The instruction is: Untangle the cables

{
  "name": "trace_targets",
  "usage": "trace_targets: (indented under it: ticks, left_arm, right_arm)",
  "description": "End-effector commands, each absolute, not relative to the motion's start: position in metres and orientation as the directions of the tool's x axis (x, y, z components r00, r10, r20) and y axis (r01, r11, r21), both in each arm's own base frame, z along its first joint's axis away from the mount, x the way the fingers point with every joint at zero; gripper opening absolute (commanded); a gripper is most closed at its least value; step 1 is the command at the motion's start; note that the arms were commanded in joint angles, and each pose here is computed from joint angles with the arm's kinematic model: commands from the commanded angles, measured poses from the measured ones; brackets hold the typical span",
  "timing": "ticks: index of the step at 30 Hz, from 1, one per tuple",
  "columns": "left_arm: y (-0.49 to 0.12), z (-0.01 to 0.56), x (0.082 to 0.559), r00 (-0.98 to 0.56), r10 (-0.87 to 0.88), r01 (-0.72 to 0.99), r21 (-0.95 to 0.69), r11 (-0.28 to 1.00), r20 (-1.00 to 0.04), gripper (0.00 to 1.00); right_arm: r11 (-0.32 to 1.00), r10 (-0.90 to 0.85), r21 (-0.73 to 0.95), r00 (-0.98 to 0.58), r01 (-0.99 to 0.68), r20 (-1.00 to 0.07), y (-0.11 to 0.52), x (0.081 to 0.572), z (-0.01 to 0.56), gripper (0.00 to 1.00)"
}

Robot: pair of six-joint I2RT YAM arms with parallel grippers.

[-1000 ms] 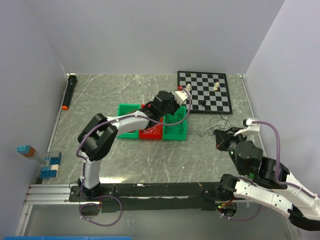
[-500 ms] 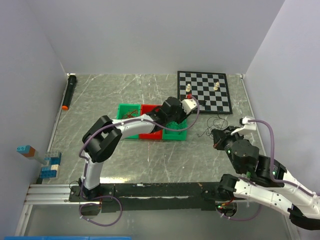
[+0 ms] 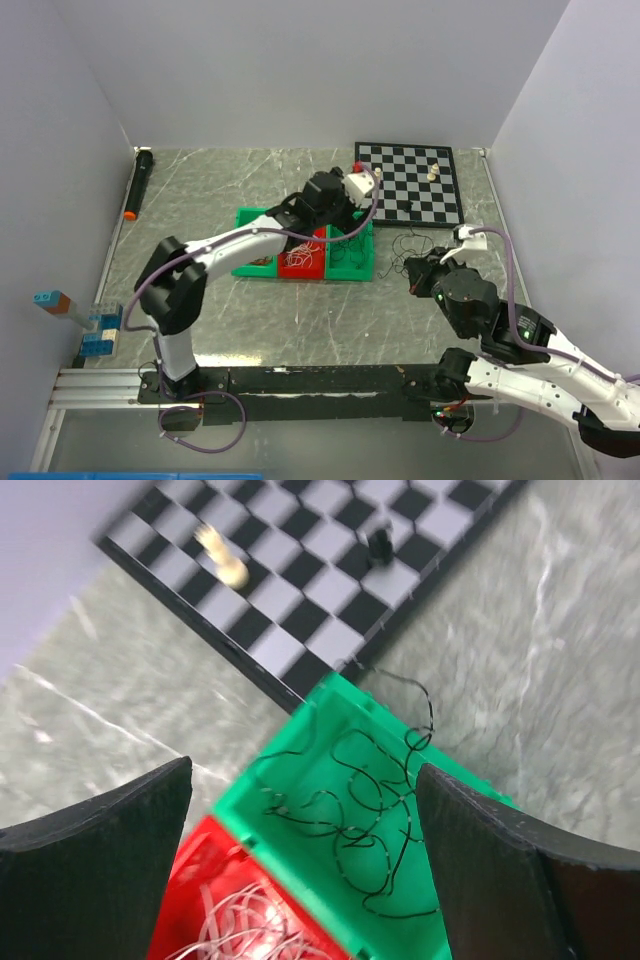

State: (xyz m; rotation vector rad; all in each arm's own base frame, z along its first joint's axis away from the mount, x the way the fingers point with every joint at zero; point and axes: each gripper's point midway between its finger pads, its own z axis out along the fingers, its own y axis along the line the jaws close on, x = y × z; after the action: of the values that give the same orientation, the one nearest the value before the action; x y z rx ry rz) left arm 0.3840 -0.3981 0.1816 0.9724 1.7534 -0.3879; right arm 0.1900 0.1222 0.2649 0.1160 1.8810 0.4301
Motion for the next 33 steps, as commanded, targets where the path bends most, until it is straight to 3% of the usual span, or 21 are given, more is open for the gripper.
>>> trace_targets:
  ticks: [1, 6, 12, 18, 22, 27, 33]
  left_arm:
    - [-0.379, 0.259, 0.383, -0.099, 0.308, 0.736, 0.139, 0.663, -0.946, 0.97]
    - [-0.325, 0.313, 0.415, -0.148, 0.240, 0.641, 0.092, 0.762, -0.959, 0.97]
    - [-0.264, 0.368, 0.421, -0.134, 0.235, 0.568, 0.120, 0.814, -0.963, 0.97]
    - [-0.177, 0.388, 0.430, -0.230, 0.167, 0.461, 0.044, 0.886, -0.959, 0.97]
    - [-0.133, 0.394, 0.429, -0.211, 0.154, 0.374, 0.066, 0.925, -0.965, 0.97]
    - [-0.116, 0.401, 0.413, -0.135, 0.178, 0.347, 0.122, 0.930, -0.975, 0.97]
    - [-0.112, 0.396, 0.409, -0.165, 0.161, 0.345, 0.096, 0.934, -0.973, 0.97]
  right_arm:
    - [0.900, 0.324, 0.398, -0.343, -0.175, -0.882, 0.137, 0.195, 0.287, 0.00]
    - [0.875, 0.305, 0.414, -0.377, -0.251, -0.874, 0.166, 0.209, 0.294, 0.00]
    - [0.826, 0.327, 0.477, -0.435, -0.301, -0.839, 0.196, 0.236, 0.296, 0.00]
    - [0.791, 0.302, 0.516, -0.525, -0.328, -0.796, 0.225, 0.256, 0.279, 0.00]
    - [0.793, 0.301, 0.531, -0.567, -0.298, -0.767, 0.227, 0.274, 0.256, 0.00]
    - [0.823, 0.277, 0.502, -0.584, -0.266, -0.763, 0.220, 0.298, 0.236, 0.00]
    - [0.898, 0.208, 0.409, -0.663, -0.163, -0.719, 0.215, 0.327, 0.194, 0.00]
